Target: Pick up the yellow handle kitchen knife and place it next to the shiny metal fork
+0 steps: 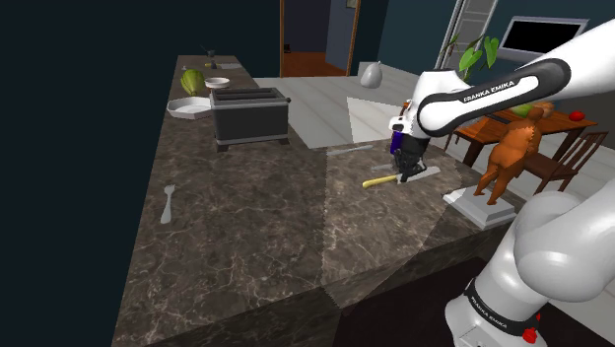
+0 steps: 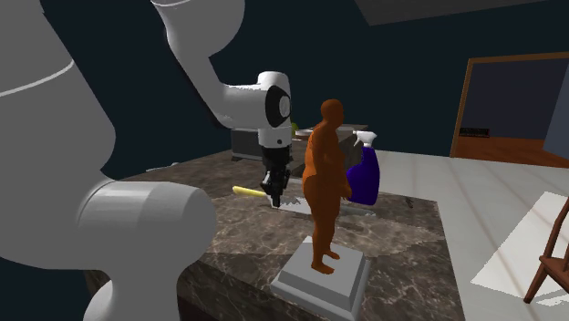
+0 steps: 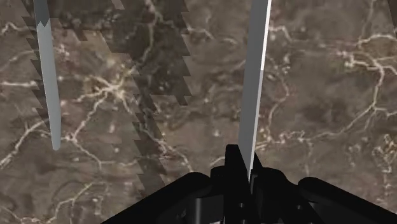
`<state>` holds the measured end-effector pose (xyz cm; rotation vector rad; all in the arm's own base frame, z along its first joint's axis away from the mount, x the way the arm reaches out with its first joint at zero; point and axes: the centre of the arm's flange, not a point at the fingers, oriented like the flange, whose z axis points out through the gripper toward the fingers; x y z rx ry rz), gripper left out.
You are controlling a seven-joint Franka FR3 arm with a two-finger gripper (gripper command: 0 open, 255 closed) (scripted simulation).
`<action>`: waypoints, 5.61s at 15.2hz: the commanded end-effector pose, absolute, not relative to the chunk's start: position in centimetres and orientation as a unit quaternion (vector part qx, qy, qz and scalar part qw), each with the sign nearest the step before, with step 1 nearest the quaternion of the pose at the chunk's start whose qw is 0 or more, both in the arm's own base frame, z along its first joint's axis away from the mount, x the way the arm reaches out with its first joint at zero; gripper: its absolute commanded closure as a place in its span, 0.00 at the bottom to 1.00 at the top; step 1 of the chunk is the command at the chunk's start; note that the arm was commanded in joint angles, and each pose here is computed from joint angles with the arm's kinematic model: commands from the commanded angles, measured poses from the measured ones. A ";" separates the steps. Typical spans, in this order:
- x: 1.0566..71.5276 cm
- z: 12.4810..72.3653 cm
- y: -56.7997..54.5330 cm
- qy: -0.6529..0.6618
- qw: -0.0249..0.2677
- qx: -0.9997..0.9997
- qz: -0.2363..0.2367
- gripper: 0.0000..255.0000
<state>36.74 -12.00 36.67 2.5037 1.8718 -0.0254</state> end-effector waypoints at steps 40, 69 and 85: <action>47.8 44.9 19.0 0.599 0.008 0.801 -0.008 1.00; 53.6 36.5 35.4 0.599 0.008 0.801 -0.008 1.00; 53.6 34.2 35.4 0.599 0.007 0.801 -0.008 0.00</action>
